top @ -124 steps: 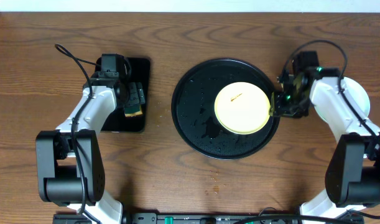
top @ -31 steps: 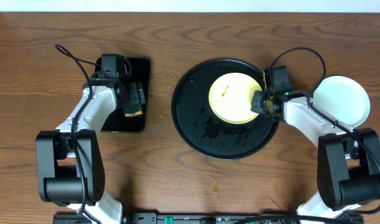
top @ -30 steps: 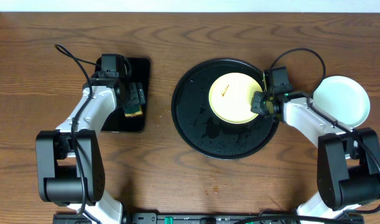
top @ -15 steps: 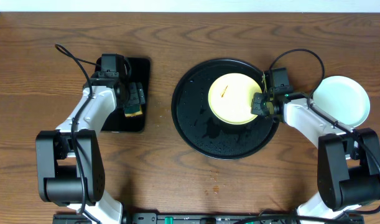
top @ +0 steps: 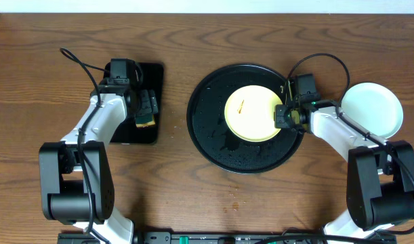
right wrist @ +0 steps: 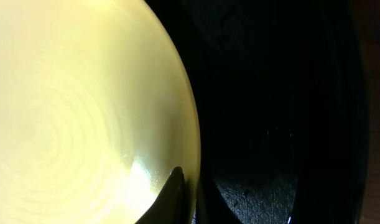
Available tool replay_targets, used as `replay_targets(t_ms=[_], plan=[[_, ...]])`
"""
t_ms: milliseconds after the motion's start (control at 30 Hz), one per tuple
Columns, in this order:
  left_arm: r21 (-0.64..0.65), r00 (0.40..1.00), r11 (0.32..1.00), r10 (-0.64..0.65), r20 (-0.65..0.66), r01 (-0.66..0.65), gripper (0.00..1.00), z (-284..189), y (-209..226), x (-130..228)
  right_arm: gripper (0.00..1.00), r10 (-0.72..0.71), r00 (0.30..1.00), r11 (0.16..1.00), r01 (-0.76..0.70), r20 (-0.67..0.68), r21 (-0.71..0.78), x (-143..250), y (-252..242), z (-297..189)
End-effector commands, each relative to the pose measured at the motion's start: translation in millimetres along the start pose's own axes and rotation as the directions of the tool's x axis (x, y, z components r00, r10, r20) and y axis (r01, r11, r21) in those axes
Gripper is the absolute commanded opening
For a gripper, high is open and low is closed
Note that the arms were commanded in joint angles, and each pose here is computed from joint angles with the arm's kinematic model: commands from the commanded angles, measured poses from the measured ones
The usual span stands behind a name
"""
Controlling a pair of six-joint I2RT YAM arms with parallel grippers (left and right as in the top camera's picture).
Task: Clean dirty plates on tray and stack at the side
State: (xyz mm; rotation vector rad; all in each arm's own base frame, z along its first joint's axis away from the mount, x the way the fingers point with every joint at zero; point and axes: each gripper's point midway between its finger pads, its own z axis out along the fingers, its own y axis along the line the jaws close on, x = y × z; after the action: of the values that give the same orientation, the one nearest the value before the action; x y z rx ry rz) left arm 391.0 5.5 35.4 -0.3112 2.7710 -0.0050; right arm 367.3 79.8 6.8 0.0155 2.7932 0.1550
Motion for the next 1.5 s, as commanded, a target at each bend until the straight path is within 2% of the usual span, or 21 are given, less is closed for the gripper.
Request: replay_targets(t_ms=[0,233,300,400,533,633,700,733,900,1000,1233,1467], plan=[[-0.011,1.000,1.000,0.007,0.002,-0.007,0.88,-0.8,3.1,0.2,0.11,-0.037,0.999,0.999,0.038,-0.035,0.003,10.9,-4.1,3.4],[-0.010,1.000,1.000,0.007,0.001,-0.007,0.88,-0.8,3.1,0.3,0.28,-0.037,0.999,0.999,0.037,-0.031,0.002,9.9,-3.8,3.4],[-0.010,1.000,1.000,0.007,0.002,-0.007,0.88,-0.8,3.1,0.2,0.37,-0.037,0.999,0.999,0.038,-0.035,0.003,10.9,-3.9,3.4],[-0.009,1.000,1.000,0.007,0.001,-0.007,0.88,-0.8,2.8,0.3,0.45,-0.037,0.998,0.999,0.037,-0.045,0.005,13.5,-4.4,3.4],[0.021,1.000,1.000,0.007,-0.014,-0.007,0.88,-0.8,-2.5,3.7,0.53,-0.037,0.998,0.999,0.037,-0.045,0.005,13.5,-4.5,3.4],[0.046,0.998,0.999,0.009,-0.060,-0.006,0.85,-0.7,-6.2,14.4,0.54,-0.037,0.998,0.999,0.037,-0.045,0.005,13.4,-4.6,3.4],[0.042,0.997,0.999,0.009,-0.082,-0.005,0.66,-0.2,-5.0,20.3,0.55,-0.037,0.998,0.999,0.037,-0.045,0.005,13.4,-4.5,3.4],[0.039,0.996,0.999,0.004,-0.092,0.000,0.60,0.9,-4.3,23.7,0.55,-0.037,0.998,0.999,0.037,-0.045,0.005,13.3,-4.4,3.4],[0.038,0.996,0.999,-0.017,-0.087,0.020,0.61,10.9,-2.8,31.2,0.56,-0.037,0.998,0.999,0.038,-0.042,0.003,12.7,-3.9,3.4],[0.047,0.999,0.999,-0.018,-0.050,0.020,0.66,15.5,-4.1,26.1,0.56,-0.037,0.998,0.999,0.037,-0.042,0.004,12.8,-4.1,3.4],[0.063,1.000,0.998,-0.020,0.013,0.019,0.66,16.6,-7.5,11.7,0.56,-0.037,0.998,0.999,0.037,-0.043,0.004,13.0,-4.2,3.5],[0.061,1.000,0.998,-0.020,0.006,0.020,0.66,23.2,-5.5,21.4,0.56,-0.037,0.998,0.999,0.037,-0.042,0.004,12.6,-4.1,3.4]])
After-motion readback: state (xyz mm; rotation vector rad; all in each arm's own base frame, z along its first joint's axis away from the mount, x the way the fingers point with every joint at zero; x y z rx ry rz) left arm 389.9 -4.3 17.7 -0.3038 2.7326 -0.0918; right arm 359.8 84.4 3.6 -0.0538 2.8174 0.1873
